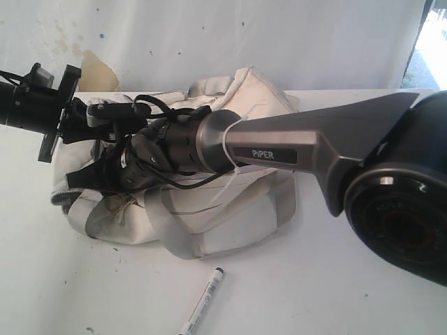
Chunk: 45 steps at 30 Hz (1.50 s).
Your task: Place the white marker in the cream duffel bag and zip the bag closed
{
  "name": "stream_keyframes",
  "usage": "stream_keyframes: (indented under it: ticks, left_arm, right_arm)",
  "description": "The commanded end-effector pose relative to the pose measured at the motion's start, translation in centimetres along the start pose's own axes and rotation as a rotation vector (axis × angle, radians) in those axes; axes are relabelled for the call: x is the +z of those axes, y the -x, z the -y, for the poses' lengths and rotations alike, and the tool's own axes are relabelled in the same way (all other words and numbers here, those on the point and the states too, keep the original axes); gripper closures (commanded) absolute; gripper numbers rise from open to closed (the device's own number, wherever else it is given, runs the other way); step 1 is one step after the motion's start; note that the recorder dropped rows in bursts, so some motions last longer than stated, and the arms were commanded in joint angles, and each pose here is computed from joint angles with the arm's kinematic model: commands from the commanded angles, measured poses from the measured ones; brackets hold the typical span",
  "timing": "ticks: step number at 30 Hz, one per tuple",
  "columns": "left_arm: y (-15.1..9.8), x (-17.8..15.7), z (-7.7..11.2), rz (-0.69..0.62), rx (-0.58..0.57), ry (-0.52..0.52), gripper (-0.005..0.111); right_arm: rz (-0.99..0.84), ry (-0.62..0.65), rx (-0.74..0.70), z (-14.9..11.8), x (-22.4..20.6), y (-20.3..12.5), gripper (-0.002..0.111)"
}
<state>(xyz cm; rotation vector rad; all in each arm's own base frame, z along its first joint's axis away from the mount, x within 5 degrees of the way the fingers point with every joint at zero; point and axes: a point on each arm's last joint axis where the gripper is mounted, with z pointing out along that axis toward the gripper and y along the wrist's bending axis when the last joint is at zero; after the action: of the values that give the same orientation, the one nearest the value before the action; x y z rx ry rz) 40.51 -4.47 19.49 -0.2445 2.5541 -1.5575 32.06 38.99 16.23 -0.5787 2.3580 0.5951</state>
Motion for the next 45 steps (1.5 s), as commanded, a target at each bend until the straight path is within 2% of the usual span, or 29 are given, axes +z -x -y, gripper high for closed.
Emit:
stream_keyframes:
  ticks: [1,5,10,12,16,17,25,35,45]
  left_arm:
    - [0.0,0.0,0.3,-0.004,-0.002,-0.014,0.107]
    - [0.0,0.0,0.2,-0.007,0.003,-0.008,0.107]
    - [0.0,0.0,0.2,-0.007,0.003,-0.008,0.107]
    - [-0.1,0.0,0.2,-0.009,0.005,-0.005,0.107]
    - [-0.2,0.0,0.0,-0.022,0.014,0.018,0.107]
    - [-0.2,0.0,-0.1,-0.025,0.016,0.023,0.107]
    - [-0.3,0.0,-0.3,-0.04,0.028,0.05,0.107]
    - [-0.3,0.0,-0.3,-0.038,0.026,0.046,0.107]
    - [0.1,-1.1,-0.9,-0.011,0.012,0.05,0.107]
  right_arm:
    - [0.03,-0.01,-0.017,1.2,0.9,0.1,0.076]
    - [0.094,0.023,-0.018,1.0,1.3,0.4,0.076]
    - [0.072,0.012,-0.018,1.1,1.3,0.2,0.076]
    - [0.041,-0.003,-0.017,1.2,1.3,-0.1,0.082]
    - [-0.023,-0.036,-0.056,1.5,1.2,-0.6,0.106]
    - [-0.035,-0.041,-0.072,1.5,1.2,-0.7,0.108]
    - [-0.067,-0.059,-0.109,1.2,-0.8,0.2,0.108]
    - [-0.19,-0.079,-0.163,0.6,-3.3,0.2,0.108]
    - [-0.262,0.108,-0.197,-1.9,-6.2,0.4,0.108]
